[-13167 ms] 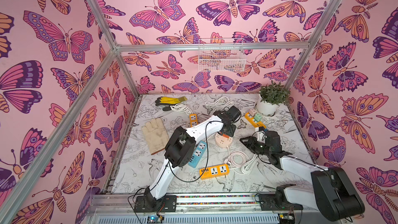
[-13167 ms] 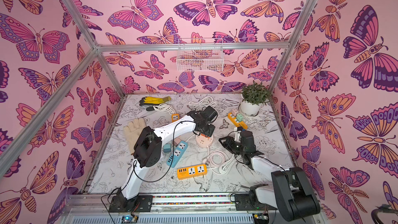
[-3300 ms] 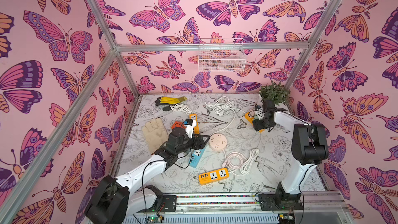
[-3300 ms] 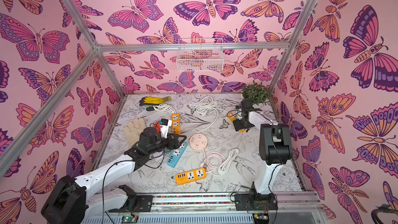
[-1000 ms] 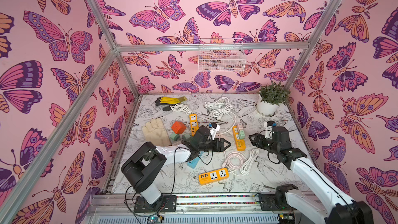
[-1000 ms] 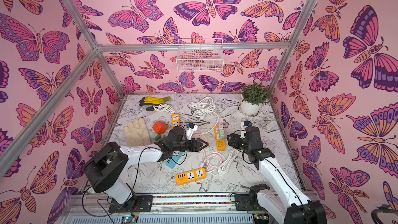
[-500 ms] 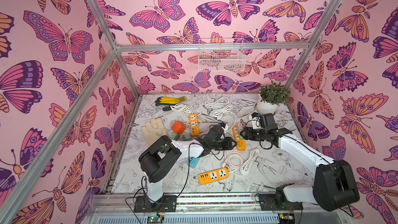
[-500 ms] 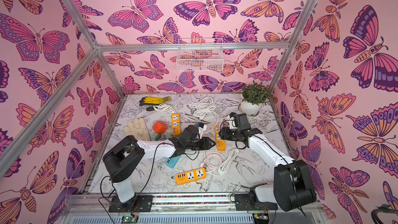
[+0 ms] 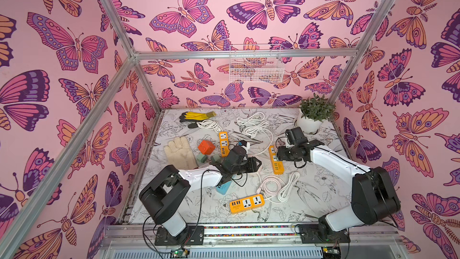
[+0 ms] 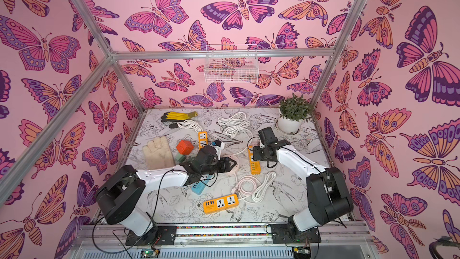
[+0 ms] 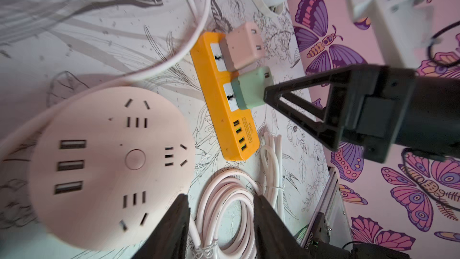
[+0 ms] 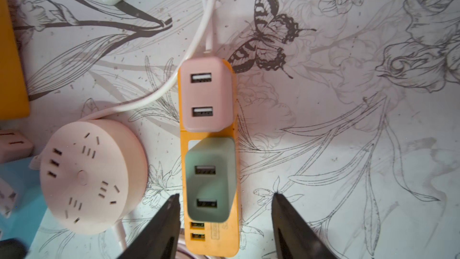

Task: Pull the plug off the socket
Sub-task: Pick up the socket from the center of the board.

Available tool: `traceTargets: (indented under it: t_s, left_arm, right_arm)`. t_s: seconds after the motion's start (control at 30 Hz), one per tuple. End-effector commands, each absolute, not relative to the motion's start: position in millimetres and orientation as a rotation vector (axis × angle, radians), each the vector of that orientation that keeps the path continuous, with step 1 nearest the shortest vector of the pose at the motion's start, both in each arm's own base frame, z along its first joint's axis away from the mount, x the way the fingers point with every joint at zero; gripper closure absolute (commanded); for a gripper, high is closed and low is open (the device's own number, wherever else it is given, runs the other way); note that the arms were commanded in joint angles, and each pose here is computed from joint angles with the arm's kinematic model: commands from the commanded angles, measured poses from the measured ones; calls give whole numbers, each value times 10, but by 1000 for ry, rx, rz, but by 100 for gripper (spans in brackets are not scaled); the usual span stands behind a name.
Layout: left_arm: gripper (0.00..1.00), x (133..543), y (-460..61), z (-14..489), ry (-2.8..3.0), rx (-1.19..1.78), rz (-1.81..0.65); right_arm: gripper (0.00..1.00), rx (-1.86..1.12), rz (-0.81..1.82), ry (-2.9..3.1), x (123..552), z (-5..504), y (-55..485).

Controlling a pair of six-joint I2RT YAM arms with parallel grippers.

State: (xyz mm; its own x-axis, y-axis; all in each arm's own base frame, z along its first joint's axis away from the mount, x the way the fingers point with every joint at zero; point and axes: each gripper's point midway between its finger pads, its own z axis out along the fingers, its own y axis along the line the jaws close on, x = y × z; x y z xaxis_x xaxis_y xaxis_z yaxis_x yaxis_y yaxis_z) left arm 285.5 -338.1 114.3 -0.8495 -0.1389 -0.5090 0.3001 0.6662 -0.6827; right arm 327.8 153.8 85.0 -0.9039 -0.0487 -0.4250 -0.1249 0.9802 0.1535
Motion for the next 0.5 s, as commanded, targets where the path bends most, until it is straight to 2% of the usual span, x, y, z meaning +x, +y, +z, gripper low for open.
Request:
traceTargets:
  t_s: [0.0, 0.1, 0.23, 0.3, 0.47]
  left_arm:
    - [51, 2899, -3141, 1178, 2299, 132, -993]
    - [50, 2896, -3030, 1243, 2270, 134, -985]
    - [50, 2866, -2935, 1297, 2245, 123, -993]
    - [50, 2854, -2907, 1310, 2231, 122, -997]
    - [50, 2839, -2886, 1336, 2204, 125, -1013]
  right_arm:
    - [36, -150, 167, 2715, 3291, 886, 1561]
    - [33, -144, 139, 2778, 3285, 707, 1595]
    - [17, -134, 84, 2765, 3200, 632, 1626]
    - [13, -110, 81, 2765, 3154, 575, 1613]
    - [15, -84, 92, 2782, 3059, 391, 1661]
